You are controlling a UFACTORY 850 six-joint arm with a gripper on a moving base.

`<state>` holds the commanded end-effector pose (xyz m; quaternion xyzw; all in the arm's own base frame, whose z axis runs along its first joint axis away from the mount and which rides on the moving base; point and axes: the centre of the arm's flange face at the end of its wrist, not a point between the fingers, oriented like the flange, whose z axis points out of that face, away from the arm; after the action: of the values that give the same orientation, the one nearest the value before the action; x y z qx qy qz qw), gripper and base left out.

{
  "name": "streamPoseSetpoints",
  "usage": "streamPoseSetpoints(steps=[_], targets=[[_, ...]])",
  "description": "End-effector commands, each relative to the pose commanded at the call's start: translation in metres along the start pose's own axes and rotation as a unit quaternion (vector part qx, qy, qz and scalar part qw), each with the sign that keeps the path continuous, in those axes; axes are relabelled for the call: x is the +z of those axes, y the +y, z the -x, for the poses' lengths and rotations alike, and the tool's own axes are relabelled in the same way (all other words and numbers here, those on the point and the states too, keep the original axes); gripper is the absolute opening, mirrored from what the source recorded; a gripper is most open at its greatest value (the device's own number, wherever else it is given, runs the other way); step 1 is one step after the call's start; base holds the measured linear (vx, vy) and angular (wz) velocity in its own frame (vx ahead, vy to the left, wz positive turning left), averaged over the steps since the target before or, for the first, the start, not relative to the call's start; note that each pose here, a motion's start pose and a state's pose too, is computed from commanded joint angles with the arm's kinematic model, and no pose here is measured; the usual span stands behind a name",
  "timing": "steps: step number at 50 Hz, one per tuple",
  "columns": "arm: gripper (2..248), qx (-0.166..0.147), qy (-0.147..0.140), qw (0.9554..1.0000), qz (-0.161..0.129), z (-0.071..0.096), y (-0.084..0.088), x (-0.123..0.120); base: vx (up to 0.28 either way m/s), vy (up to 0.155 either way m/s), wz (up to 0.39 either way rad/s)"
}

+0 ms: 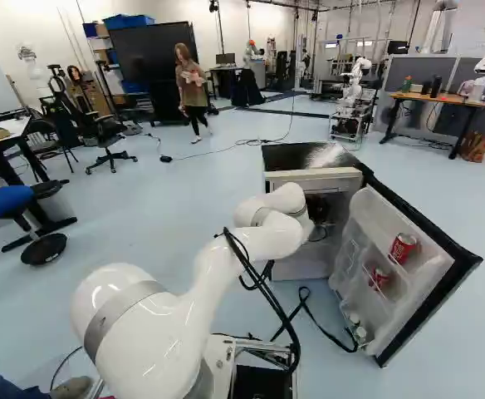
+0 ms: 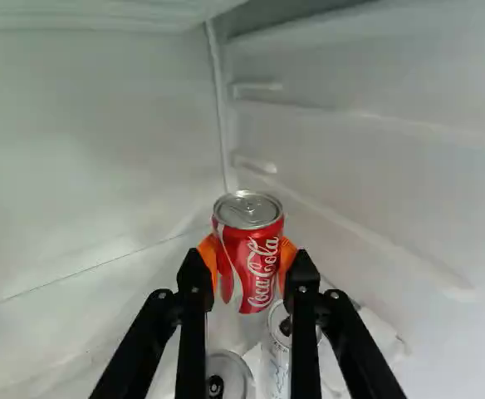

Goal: Grab a drink from the fridge

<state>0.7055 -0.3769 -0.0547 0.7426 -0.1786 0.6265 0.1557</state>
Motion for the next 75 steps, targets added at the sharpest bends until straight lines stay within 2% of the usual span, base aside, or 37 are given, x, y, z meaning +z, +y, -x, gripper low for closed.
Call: streamPoseSetpoints(steps=[75], targets=[[93, 0.000, 0.000, 1.0000, 0.000, 0.0000, 0.0000, 0.0000, 0.000, 0.000, 0.000]])
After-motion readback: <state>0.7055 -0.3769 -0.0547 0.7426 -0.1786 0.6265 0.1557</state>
